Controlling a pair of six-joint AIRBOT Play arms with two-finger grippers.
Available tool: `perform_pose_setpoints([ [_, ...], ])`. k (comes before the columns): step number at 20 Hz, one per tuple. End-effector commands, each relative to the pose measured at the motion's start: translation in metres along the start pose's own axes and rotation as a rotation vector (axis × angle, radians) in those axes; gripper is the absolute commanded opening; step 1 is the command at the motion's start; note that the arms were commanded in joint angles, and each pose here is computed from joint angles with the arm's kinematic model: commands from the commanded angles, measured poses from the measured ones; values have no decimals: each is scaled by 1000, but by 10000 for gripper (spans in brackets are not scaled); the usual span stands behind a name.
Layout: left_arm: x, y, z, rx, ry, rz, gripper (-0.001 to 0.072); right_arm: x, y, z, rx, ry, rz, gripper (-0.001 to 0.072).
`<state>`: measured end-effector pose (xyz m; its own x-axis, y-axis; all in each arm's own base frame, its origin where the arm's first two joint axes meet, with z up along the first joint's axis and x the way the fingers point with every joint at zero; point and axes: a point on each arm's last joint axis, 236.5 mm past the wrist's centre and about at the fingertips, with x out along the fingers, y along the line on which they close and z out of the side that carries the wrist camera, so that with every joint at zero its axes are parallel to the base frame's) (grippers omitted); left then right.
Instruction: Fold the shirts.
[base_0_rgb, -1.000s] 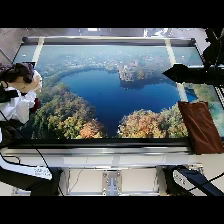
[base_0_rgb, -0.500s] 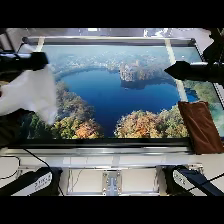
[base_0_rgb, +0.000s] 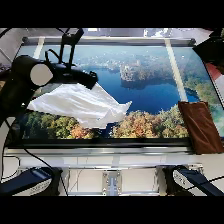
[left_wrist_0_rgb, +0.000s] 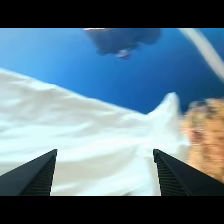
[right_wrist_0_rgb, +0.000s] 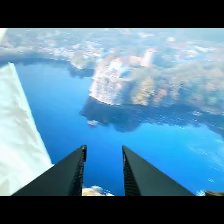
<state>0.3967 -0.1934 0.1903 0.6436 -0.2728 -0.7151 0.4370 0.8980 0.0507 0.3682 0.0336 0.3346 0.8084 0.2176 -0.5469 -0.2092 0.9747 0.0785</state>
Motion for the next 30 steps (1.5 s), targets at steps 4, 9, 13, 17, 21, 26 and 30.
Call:
perform_pose_setpoints([
  [4,-29,262,-146,-433,357,728,703,59,23,-117,95,417,160,283],
  [9,1,315,-257,-711,564,577,702,152,95,-240,182,582,313,440],
  [13,23,349,-297,-869,538,560,700,173,126,-296,195,720,331,454],
  [17,45,365,-329,-1095,480,499,699,179,149,-300,182,718,353,453],
  [21,76,373,-308,-1180,296,340,697,181,153,-298,229,711,338,453],
  [26,113,369,-285,-1259,175,218,693,181,166,-288,300,690,382,452],
  [30,119,368,-277,-1301,141,185,188,180,171,-285,319,686,399,450],
])
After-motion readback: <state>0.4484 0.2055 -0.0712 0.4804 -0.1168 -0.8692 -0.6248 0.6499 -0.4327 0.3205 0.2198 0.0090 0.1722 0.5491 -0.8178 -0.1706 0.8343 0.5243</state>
